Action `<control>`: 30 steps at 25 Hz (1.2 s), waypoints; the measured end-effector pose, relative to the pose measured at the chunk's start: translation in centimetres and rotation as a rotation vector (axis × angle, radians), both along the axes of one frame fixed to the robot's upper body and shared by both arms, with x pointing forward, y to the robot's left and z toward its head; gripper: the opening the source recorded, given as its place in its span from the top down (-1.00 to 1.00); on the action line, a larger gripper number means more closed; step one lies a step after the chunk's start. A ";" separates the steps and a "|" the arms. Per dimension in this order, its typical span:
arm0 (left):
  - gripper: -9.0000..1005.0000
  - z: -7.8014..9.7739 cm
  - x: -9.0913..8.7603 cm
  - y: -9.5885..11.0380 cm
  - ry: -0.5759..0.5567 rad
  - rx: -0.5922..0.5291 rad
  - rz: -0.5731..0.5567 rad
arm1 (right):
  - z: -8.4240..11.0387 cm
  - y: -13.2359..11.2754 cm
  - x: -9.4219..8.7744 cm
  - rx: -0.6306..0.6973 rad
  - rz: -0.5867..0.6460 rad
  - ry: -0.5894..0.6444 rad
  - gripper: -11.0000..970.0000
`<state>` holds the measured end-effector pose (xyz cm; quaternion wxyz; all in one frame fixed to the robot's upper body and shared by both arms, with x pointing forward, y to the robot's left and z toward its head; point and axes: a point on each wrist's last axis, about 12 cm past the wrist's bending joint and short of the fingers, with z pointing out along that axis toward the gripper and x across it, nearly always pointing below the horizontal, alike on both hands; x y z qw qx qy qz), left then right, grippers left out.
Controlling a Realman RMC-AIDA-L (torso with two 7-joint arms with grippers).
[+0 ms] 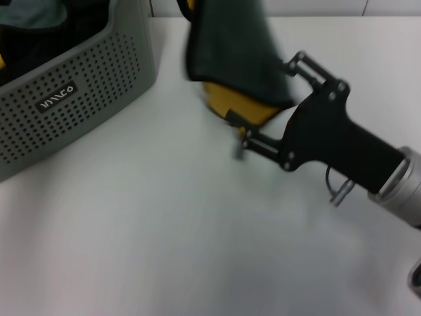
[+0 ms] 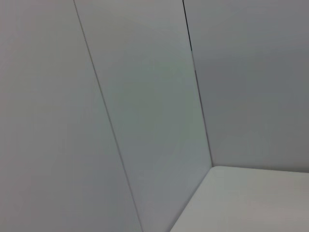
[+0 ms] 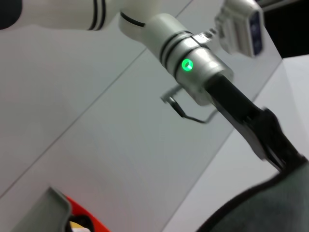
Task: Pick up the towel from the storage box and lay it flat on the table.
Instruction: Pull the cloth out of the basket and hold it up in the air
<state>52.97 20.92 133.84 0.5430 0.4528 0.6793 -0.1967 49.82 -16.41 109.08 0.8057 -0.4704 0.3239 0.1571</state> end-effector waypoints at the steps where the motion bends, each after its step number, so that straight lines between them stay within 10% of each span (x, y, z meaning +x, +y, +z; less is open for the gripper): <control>1: 0.97 -0.1 0.1 0.0 0.001 -0.001 0.005 | -0.2 0.2 -0.3 -0.005 -0.001 -0.009 -0.48; 30: 0.97 -4.5 3.7 -5.4 0.177 -0.201 0.131 | -0.7 0.5 1.9 -0.114 -0.205 -0.074 -0.47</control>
